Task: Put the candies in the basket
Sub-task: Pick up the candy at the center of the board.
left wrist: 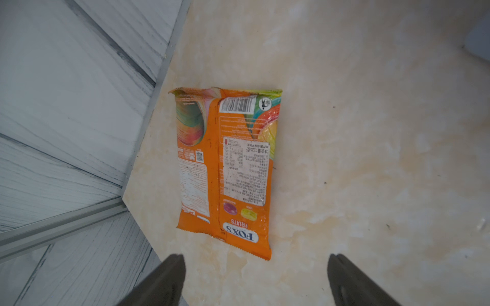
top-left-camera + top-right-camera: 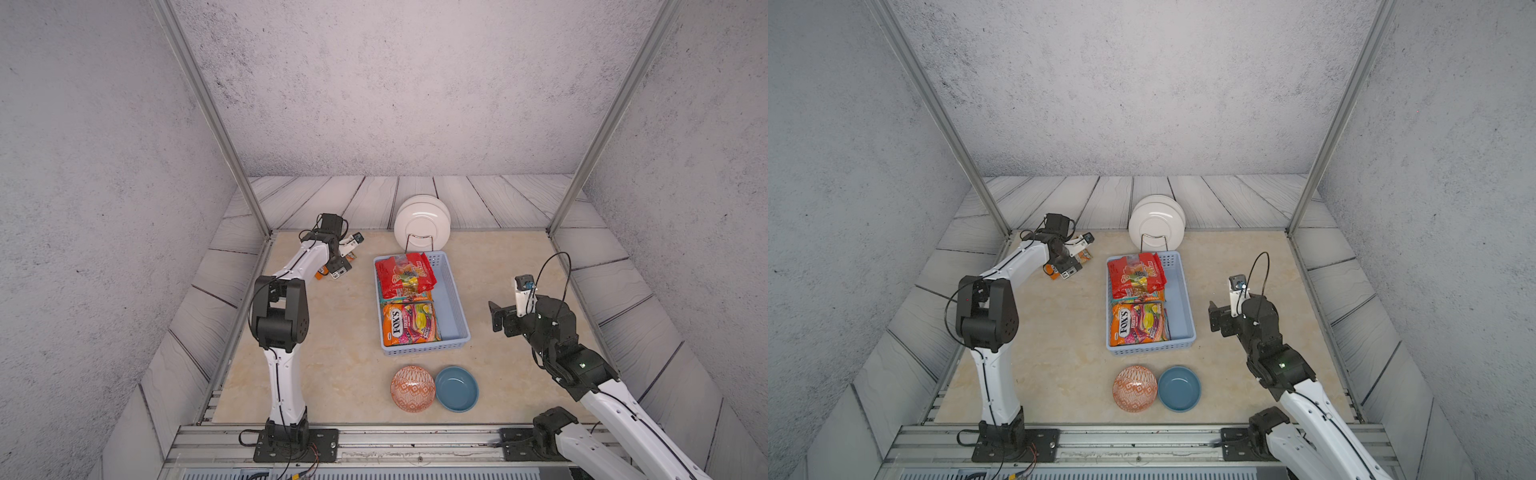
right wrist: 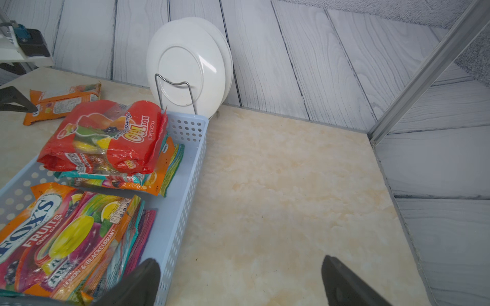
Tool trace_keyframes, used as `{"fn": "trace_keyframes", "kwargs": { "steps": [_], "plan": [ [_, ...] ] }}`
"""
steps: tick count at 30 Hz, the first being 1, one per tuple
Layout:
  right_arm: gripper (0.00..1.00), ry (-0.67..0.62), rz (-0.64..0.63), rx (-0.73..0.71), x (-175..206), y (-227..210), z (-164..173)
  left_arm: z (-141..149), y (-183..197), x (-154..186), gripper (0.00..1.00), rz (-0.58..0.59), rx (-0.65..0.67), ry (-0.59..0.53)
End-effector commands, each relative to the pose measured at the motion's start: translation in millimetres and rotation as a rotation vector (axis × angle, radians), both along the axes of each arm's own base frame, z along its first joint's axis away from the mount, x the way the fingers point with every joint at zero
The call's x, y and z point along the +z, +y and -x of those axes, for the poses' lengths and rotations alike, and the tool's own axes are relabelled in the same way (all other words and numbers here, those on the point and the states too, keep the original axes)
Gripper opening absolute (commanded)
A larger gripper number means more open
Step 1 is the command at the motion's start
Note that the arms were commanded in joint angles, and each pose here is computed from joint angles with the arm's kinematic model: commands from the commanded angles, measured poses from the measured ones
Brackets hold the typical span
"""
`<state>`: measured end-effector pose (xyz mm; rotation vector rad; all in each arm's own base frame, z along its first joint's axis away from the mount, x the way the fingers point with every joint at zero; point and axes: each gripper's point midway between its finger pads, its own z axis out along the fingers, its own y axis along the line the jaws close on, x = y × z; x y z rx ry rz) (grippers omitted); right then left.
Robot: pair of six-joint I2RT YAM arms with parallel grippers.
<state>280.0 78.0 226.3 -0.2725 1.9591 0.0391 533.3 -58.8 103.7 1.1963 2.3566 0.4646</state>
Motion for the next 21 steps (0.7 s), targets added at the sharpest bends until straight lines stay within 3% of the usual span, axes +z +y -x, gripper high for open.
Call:
{"fn": "trace_keyframes", "kwargs": {
  "steps": [1,9,18,21],
  "plan": [
    [0.99,-0.088,0.008,-0.03,17.2,-7.3,-2.1,-1.6,9.2,-13.8,0.9,-0.033,0.057,0.061],
    [0.99,-0.098,0.013,-0.037,16.7,-9.4,-1.1,-17.9,24.1,-51.1,0.9,-0.177,0.136,0.145],
    [0.99,-0.089,0.021,-0.039,13.7,-10.5,-0.3,-19.6,25.2,-72.6,0.87,-0.192,0.138,0.178],
    [0.99,-0.124,0.011,-0.032,21.3,-9.4,-0.1,-18.8,24.3,-81.7,0.79,-0.197,0.123,0.201]
  ]
}}
